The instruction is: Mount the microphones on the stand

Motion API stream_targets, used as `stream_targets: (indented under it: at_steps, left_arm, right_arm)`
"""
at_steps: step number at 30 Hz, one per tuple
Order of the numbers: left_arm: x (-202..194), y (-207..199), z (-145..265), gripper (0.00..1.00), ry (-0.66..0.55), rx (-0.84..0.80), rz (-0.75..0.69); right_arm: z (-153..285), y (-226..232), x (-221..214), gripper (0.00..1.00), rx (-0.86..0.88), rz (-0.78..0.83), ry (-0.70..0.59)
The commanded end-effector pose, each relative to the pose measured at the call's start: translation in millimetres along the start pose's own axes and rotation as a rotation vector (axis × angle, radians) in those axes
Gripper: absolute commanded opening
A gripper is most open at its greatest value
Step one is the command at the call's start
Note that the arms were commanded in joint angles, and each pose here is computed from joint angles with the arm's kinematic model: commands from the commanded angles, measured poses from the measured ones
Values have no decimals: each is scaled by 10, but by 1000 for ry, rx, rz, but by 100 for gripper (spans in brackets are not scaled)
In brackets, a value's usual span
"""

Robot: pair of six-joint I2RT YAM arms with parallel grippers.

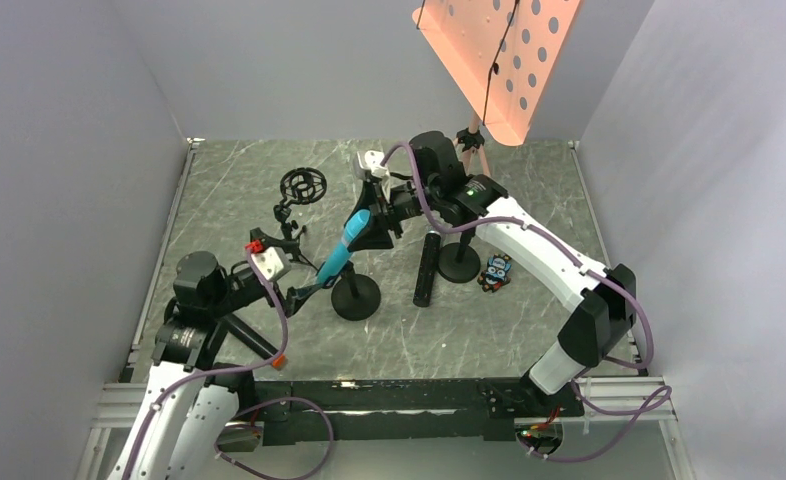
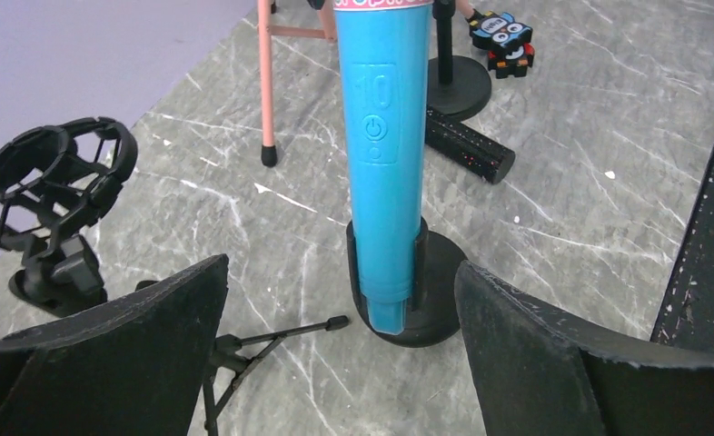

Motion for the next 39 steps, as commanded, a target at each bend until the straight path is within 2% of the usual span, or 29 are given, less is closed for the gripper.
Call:
stream_targets:
  at_steps: [1, 9, 16, 23, 28, 34, 39]
  left_arm:
    - [57, 45, 87, 99, 30, 73, 49]
    - [179, 187, 239, 99, 22, 294, 193]
    - [157, 5, 129, 99, -22, 148, 254]
    - [227, -52, 48, 99, -85, 3, 114]
    - [218, 41, -79, 99, -65, -62, 105]
    - [149, 59, -123, 99, -53, -55, 126]
    - [97, 59, -7, 99, -13, 44, 115]
  right_arm:
    - [-108, -73, -171, 27, -12, -28, 53]
    - [-285, -82, -226, 27, -7, -31, 98]
    - [-326, -145, -201, 27, -30, -36, 115]
    - [-390, -201, -282, 27, -15, -74, 132]
    - [-448, -258, -344, 27, 1, -98, 145]
    - [-494, -304, -430, 27, 11, -121, 159]
    - [-526, -341, -510, 27, 13, -138, 175]
Point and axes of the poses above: each gripper's point midway between its finger pads, its own z axis back along the fingers, its own y axis along the line the jaws close on, x = y × z, the point moved 5 cm from there along z, back along the fingers, and after that the axes turned 11 degrees about -z, right-handed, at the moved point
